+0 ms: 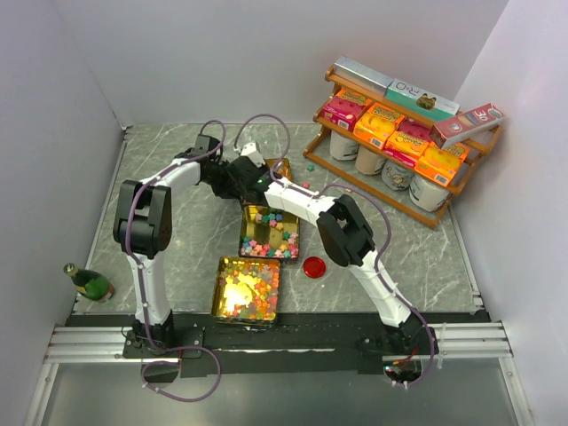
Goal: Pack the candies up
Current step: Scoop the fake candies from the storage box.
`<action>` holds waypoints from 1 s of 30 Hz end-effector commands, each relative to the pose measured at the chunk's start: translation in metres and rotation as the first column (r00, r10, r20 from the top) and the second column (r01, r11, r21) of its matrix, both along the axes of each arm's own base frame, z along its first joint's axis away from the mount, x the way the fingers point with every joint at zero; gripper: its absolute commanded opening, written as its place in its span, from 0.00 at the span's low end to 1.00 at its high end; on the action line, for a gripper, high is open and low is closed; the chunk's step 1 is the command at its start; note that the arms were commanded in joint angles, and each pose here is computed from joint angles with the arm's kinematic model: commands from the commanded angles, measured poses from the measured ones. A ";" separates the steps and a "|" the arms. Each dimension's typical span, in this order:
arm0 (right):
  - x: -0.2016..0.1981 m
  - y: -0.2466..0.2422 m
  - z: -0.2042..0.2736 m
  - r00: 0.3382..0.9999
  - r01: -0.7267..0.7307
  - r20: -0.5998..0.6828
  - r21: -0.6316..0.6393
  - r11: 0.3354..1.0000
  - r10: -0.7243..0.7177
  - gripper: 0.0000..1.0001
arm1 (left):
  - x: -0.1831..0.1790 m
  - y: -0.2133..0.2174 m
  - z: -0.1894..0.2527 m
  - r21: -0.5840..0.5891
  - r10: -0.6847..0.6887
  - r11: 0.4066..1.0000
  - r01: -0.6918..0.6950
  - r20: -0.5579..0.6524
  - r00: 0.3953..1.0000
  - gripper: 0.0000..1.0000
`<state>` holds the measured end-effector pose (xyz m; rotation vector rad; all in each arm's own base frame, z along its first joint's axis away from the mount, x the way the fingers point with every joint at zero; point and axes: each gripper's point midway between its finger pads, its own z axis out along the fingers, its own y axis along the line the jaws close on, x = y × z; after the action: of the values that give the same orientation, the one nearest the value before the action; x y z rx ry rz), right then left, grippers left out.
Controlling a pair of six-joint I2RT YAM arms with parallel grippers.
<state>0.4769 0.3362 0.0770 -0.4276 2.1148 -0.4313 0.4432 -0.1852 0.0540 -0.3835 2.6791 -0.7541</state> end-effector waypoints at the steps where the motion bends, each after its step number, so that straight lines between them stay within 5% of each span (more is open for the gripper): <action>1: -0.031 0.021 -0.020 0.988 -0.007 -0.154 0.131 0.991 0.027 0.00 | -0.018 -0.013 -0.002 -0.058 0.012 0.998 -0.017 -0.077 0.997 0.01; 23: -0.035 0.016 -0.025 0.920 0.170 -0.392 0.403 0.899 0.001 0.00 | -0.018 -0.009 0.011 -0.030 0.012 0.999 -0.012 -0.008 1.000 0.01; 30: -0.023 0.007 -0.004 0.936 0.200 -0.352 0.455 0.868 -0.031 0.00 | -0.012 -0.007 0.035 -0.017 0.017 1.000 -0.016 0.049 0.999 0.25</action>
<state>0.4693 0.3267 0.0498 -0.1467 2.4463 -0.0392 0.4389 -0.1831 0.0560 -0.3887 2.6520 -0.7219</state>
